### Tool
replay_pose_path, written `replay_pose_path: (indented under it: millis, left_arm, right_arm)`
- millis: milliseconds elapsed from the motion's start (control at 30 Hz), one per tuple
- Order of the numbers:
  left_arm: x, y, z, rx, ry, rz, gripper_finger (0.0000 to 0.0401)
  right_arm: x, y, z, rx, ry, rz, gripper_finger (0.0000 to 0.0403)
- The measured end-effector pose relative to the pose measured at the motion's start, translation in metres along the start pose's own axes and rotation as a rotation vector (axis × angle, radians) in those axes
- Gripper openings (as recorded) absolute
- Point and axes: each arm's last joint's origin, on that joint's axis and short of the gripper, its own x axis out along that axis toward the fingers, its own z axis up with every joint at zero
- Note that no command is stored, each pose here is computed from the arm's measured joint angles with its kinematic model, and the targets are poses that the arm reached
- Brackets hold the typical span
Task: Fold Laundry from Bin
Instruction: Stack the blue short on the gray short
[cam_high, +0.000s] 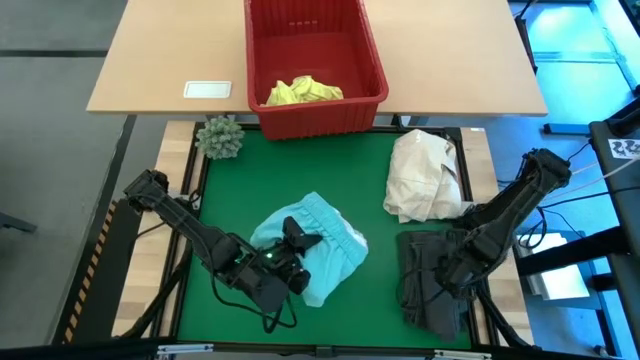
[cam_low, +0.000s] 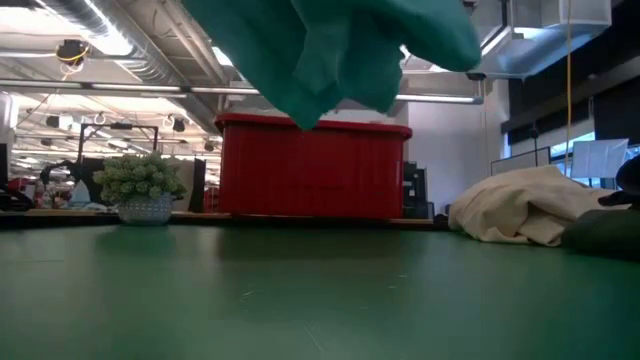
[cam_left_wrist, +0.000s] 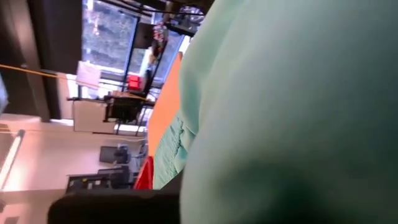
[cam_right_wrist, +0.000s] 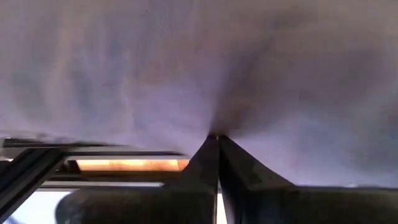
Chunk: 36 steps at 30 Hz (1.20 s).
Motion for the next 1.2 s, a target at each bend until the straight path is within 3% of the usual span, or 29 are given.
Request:
replay_pose_path:
  millis: [233,367,700,1000,1200]
  left_arm:
    - [-0.005,0.0,0.001,-0.006,-0.005,0.013,0.0007]
    - [-0.005,0.001,0.001,-0.01,-0.003,0.02,0.0007]
    - [-0.002,0.003,0.001,-0.001,0.002,0.035,0.0007]
    - [-0.003,0.008,0.008,0.022,-0.032,0.067,0.0007]
    - [-0.005,0.018,0.017,0.043,-0.084,0.121,0.0007]
  right_arm:
    - [0.06,-0.011,0.006,-0.001,-0.002,0.072,0.0001]
    - [0.077,-0.013,0.012,0.015,-0.033,0.086,0.0001]
    - [0.067,-0.014,0.061,-0.016,-0.367,0.247,0.0]
    - [0.058,-0.037,0.094,-0.05,-0.553,0.209,0.0]
    - [0.057,-0.046,0.11,-0.07,-0.565,0.211,0.0]
